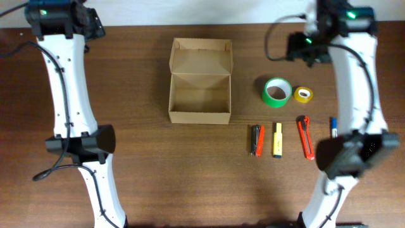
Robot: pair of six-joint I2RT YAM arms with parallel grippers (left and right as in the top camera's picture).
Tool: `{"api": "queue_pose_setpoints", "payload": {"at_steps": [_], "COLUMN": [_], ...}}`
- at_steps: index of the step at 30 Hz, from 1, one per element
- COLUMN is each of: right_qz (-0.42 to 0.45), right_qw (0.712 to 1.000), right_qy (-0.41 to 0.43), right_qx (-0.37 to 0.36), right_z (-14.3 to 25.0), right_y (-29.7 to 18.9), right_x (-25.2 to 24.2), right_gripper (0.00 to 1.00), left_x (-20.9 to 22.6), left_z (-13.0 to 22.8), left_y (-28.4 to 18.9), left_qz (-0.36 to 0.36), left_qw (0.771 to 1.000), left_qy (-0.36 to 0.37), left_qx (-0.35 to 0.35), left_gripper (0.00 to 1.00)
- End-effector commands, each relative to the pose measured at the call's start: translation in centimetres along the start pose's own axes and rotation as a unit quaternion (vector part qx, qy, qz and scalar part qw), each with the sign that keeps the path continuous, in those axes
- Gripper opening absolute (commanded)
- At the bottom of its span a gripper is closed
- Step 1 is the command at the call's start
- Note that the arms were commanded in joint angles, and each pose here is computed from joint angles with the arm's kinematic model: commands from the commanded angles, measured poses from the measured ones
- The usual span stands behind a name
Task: Pack container
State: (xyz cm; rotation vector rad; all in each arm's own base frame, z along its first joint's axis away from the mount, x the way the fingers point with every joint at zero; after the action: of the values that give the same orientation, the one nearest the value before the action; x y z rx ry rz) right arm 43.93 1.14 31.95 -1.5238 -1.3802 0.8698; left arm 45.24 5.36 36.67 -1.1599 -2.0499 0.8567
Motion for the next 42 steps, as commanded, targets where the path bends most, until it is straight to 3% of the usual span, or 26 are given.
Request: {"api": "queue_pose_setpoints", "payload": {"at_steps": [1,7,12,17,29,42], "right_qz": [0.029,0.053,0.060,0.047,0.024,0.028], "right_qw": [1.000,0.995,0.986,0.979,0.982,0.972], "right_qy": [0.000,0.046,0.069,0.057,0.008,0.003], "right_qx": [-0.010,0.077,0.136,0.190,0.189,0.233], "right_z": [-1.8,-1.4,0.3,2.6,2.9,5.0], "right_y": [1.8,8.8,11.2,14.5,15.7,19.3], "right_x": [0.0,-3.8,-6.2,-5.2,-3.4,-3.1], "right_gripper": [0.70,0.66,0.61,0.58,0.61,0.47], "left_x": [1.6,2.3,2.1,2.1,2.1,2.1], "left_z": [-0.4,0.4,1.0,1.0,1.0,1.0], "left_y": [1.1,6.1,6.9,6.9,6.9,6.9], "left_qz": [-0.011,-0.031,-0.034,-0.034,-0.034,-0.034], "left_qw": [1.000,0.999,0.997,0.997,0.997,0.997], "left_qy": [0.000,-0.004,0.003,0.003,0.003,0.003], "left_qx": [0.002,0.045,0.065,0.065,0.065,0.065], "left_gripper": [1.00,1.00,1.00,1.00,1.00,1.00]}}
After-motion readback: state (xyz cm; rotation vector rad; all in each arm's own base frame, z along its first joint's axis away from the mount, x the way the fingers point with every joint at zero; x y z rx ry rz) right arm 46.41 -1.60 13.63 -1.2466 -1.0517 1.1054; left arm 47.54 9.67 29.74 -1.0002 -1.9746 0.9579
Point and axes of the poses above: each gripper's point midway between its finger pads, its own y axis out along the fingers, its own x axis along the line the jaws close on, z = x × y, the point moved 10 cm from there along -y, back along the fingers, and after that the axes turned 5 degrees about y, right-handed, at the moved point
